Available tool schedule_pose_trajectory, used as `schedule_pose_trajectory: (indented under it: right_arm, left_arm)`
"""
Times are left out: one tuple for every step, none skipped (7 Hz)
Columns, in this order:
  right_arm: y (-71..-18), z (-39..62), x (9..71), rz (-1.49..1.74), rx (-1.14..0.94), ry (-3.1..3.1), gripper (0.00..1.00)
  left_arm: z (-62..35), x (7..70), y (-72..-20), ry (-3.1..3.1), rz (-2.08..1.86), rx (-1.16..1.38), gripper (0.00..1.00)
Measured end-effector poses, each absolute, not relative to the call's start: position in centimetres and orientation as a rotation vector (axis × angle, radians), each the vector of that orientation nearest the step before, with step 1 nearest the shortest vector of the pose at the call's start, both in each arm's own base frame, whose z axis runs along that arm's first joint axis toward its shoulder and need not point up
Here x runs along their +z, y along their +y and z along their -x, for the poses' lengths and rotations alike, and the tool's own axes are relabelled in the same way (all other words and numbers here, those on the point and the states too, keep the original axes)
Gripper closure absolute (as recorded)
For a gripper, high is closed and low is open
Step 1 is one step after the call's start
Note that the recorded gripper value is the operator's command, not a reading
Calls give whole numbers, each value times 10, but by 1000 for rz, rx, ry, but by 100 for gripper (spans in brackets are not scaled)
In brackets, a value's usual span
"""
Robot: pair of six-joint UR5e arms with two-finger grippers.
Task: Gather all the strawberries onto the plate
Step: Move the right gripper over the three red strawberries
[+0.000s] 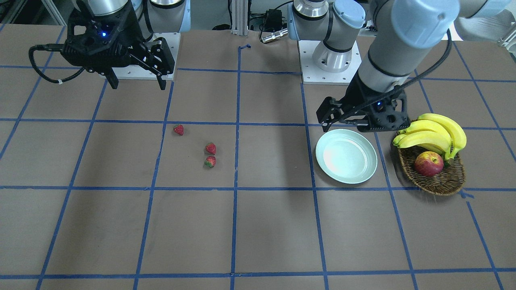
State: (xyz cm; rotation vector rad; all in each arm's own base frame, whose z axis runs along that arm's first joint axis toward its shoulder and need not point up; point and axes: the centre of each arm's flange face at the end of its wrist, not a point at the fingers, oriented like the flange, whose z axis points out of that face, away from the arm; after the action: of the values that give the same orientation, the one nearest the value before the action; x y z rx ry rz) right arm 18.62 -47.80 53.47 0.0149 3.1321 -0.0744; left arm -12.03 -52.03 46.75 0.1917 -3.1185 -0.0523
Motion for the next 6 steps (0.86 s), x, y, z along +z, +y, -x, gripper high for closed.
schedule_pose_trajectory:
  right_arm:
    - [-478,-186,535,-15,-74,3132,0]
    - [-478,-186,535,-15,-75,3132,0]
    - [-478,-186,535,-15,-75,3132,0]
    - [-478,-186,535,-15,-75,3132,0]
    - [-478,-186,535,-14,-74,3132,0]
    - [-478,-187,534,-13,-74,3133,0]
  left_arm:
    - [112,489,-508,-3121,-207,-33,0]
    - [105,505,-494,-3124,-220,-24,0]
    - [94,515,-487,-3127,-225,-8,0]
    - [85,521,-484,-3127,-217,3,0]
    - [82,523,-481,-3127,-213,9,0]
    - [81,524,-478,-3129,-212,12,0]
